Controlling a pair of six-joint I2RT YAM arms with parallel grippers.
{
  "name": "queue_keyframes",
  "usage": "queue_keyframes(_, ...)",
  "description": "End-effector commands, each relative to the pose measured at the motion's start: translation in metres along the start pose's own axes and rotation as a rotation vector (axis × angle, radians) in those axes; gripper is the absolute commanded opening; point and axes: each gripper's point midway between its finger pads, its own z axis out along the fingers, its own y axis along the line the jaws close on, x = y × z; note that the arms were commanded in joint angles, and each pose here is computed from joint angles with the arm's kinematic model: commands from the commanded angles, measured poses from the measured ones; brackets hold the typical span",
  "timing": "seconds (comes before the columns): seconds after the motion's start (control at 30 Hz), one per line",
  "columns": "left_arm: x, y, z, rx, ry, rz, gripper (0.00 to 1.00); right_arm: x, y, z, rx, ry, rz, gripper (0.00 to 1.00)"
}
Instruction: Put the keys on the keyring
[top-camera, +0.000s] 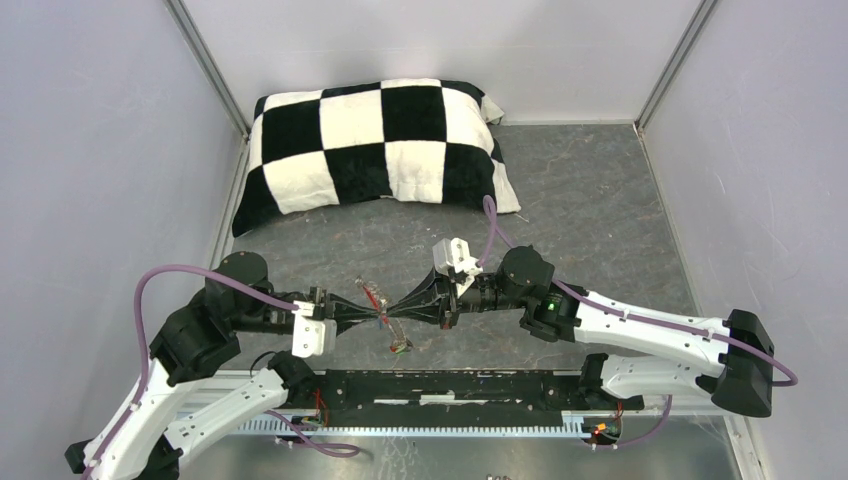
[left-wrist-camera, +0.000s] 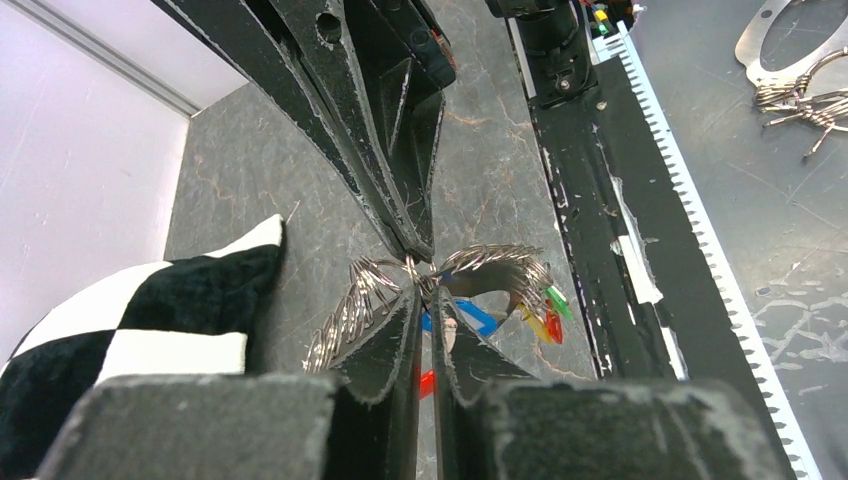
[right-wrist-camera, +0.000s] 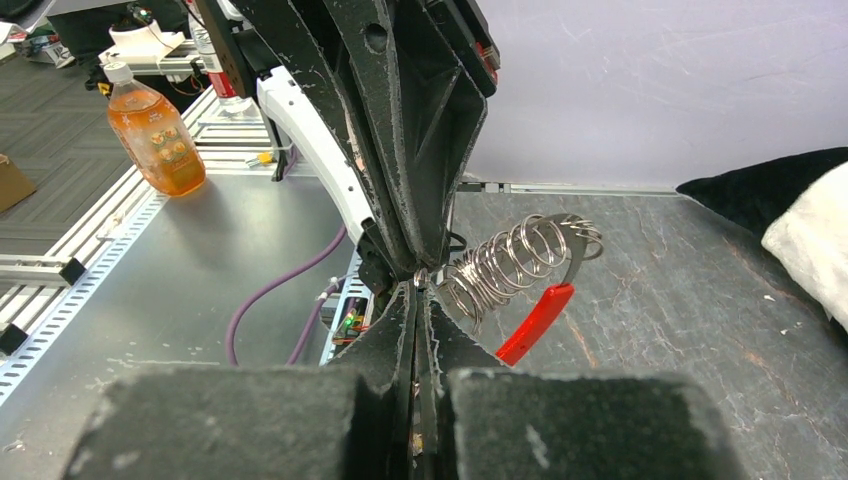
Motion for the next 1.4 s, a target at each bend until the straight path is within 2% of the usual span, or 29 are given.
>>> queue_keyframes(0.0, -0.001, -0.003, -0.001, 0.013, -0.003, 0.032, 0.13, -0.039, 0.004, 0.002, -0.015, -0.11, -0.044, 0.0)
queue_keyframes(0.2, 0.001, -0.005, 0.0, 0.024, -0.002, 0.027, 0.12, -0.043, 0.004, 0.002, -0.015, -0.128, -0.04, 0.0)
queue_keyframes(0.33, 0.003, -0.007, -0.001, 0.03, 0.003, 0.033, 0.03, -0.043, 0.003, 0.001, -0.008, -0.136, -0.034, 0.01)
queue_keyframes(0.8, -0.001, -0.012, 0.002, 0.067, -0.028, 0.065, 0.03, -0.052, 0.002, 0.001, 0.005, -0.248, 0.038, 0.0)
queue_keyframes(0.83, -0.001, -0.012, 0.001, 0.065, -0.026, 0.062, 0.08, -0.051, 0.002, 0.001, 0.005, -0.249, 0.043, 0.0)
queue_keyframes(0.87, 0.0, -0.011, 0.001, 0.06, -0.023, 0.06, 0.21, -0.05, 0.002, 0.001, 0.006, -0.249, 0.044, 0.0)
queue_keyframes(0.9, 0.0, -0.01, 0.0, 0.05, -0.018, 0.062, 0.3, -0.049, 0.002, 0.0, 0.008, -0.248, 0.043, 0.0)
queue_keyframes(0.97, -0.001, -0.006, -0.003, 0.025, -0.009, 0.068, 0.38, -0.048, 0.001, -0.001, 0.019, -0.242, 0.04, 0.0)
queue_keyframes(1.23, -0.01, 0.013, -0.008, -0.09, -0.016, 0.013, 0.38, -0.036, -0.001, -0.001, 0.028, -0.202, 0.039, 0.0)
queue_keyframes(1.37, -0.006, 0.031, -0.007, -0.201, -0.017, -0.036, 0.4, -0.035, -0.005, -0.005, 0.054, -0.18, 0.009, 0.0)
